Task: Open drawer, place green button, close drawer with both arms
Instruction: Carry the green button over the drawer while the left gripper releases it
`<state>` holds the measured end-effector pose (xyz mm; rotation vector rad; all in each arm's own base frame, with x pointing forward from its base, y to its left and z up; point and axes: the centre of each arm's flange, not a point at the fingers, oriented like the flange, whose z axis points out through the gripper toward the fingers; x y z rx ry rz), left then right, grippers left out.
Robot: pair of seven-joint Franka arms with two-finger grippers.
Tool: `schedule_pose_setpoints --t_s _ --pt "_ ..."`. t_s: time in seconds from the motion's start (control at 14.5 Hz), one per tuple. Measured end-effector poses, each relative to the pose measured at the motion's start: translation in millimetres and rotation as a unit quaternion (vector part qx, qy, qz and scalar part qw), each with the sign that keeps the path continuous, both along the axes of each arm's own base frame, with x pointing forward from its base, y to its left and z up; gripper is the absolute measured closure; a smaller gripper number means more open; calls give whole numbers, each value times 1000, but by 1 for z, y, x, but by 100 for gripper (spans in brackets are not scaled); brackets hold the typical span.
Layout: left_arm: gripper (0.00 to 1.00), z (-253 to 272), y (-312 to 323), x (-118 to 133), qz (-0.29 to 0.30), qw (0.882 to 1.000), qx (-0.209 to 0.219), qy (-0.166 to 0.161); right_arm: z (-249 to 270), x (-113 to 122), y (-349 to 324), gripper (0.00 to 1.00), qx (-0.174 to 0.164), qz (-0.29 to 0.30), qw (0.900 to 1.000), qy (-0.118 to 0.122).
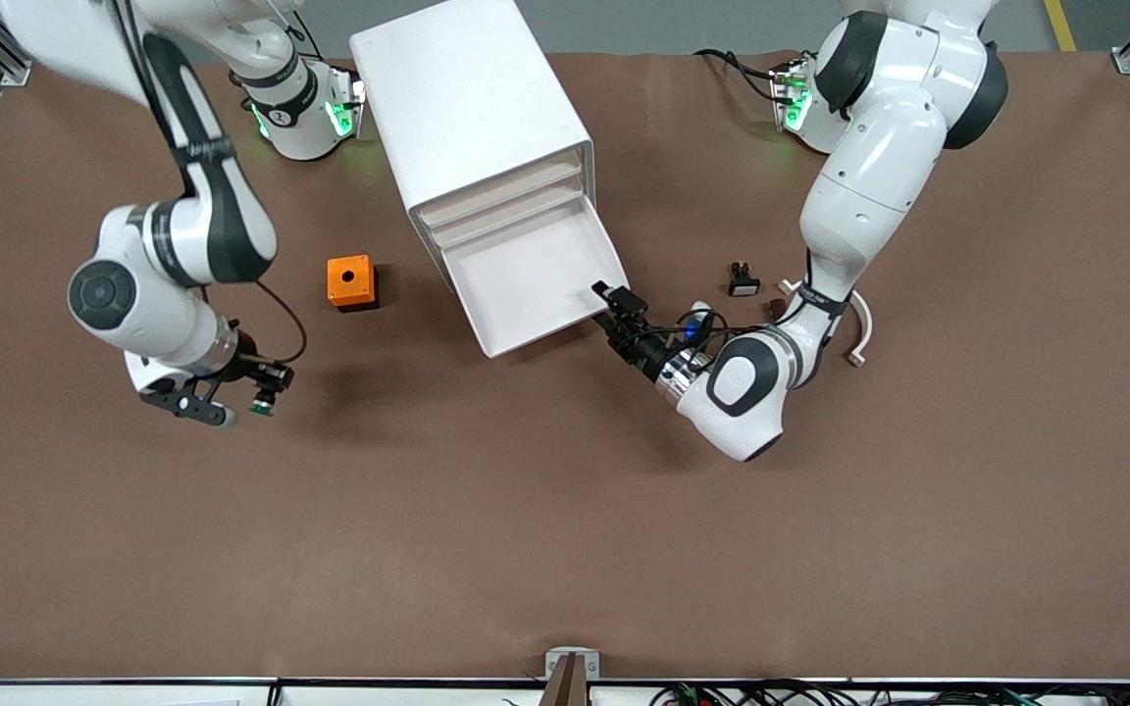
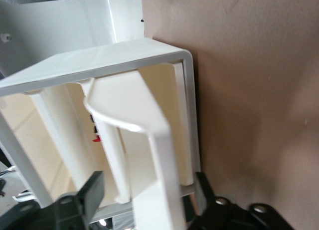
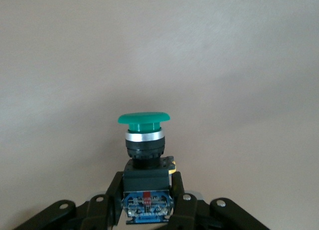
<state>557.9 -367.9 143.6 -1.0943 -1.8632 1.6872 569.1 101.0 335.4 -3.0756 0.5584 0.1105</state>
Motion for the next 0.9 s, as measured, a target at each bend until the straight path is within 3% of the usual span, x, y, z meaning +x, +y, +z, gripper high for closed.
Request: schedule_pose_setpoints --t_s 0.07,0.14,0.55,0.69,0.9 --pt "2 10 5 6 -5 1000 -19 -11 20 -8 24 59 4 -14 1000 3" --pt "0 21 10 13 -10 999 -41 -27 37 -17 48 59 6 -26 1000 5" --pt "0 44 65 41 -36 980 -162 -113 63 -80 186 59 3 -75 997 5" --pt "0 56 71 45 -76 960 -199 -179 62 -98 221 59 7 -78 997 -4" --pt "0 101 75 51 -149 907 -262 -294 59 -119 259 59 18 -92 995 -19"
